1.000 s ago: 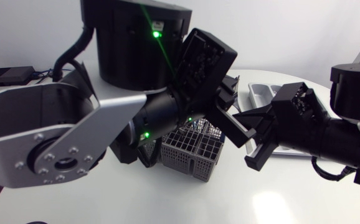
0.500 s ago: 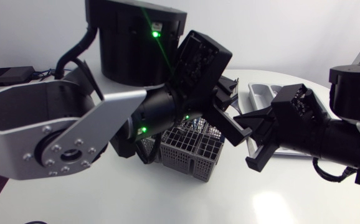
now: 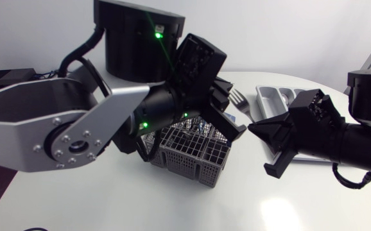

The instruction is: Unload the cutlery basket into the drawer organizer.

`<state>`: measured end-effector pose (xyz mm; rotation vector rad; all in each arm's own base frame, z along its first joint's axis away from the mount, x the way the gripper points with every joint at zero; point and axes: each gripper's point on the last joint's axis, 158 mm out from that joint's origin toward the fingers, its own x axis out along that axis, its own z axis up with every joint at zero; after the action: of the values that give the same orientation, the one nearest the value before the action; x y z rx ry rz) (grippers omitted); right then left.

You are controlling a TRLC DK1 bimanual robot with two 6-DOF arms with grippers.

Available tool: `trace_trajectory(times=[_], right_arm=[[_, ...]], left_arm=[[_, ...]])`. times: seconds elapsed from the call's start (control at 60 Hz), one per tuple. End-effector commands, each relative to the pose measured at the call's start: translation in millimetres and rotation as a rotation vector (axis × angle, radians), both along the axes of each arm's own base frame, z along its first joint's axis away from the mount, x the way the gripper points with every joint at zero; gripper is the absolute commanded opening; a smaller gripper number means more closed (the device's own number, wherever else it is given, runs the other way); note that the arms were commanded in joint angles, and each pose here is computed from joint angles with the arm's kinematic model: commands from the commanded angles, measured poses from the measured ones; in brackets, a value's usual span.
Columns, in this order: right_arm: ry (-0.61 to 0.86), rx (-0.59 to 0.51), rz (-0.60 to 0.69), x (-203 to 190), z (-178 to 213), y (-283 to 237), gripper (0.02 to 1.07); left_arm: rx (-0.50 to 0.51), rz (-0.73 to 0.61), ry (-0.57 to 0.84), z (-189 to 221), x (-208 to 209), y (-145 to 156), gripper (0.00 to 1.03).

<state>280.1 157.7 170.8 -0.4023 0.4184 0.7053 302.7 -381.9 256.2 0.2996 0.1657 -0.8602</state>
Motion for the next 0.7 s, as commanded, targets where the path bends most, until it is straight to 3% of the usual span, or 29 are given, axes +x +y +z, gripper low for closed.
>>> trace_trajectory(times=[0.0,0.433,0.683], right_arm=[[0.04,-0.022,-0.021,-3,-19,-13,0.08],[0.062,0.007,-0.184,16,-26,-85,0.08],[0.1,0.02,-0.295,38,-32,-128,0.08]], left_arm=[[-0.033,0.032,-0.015,15,13,5,0.21],[0.007,0.058,0.026,4,25,30,0.35],[0.035,0.065,0.048,-4,24,39,0.51]])
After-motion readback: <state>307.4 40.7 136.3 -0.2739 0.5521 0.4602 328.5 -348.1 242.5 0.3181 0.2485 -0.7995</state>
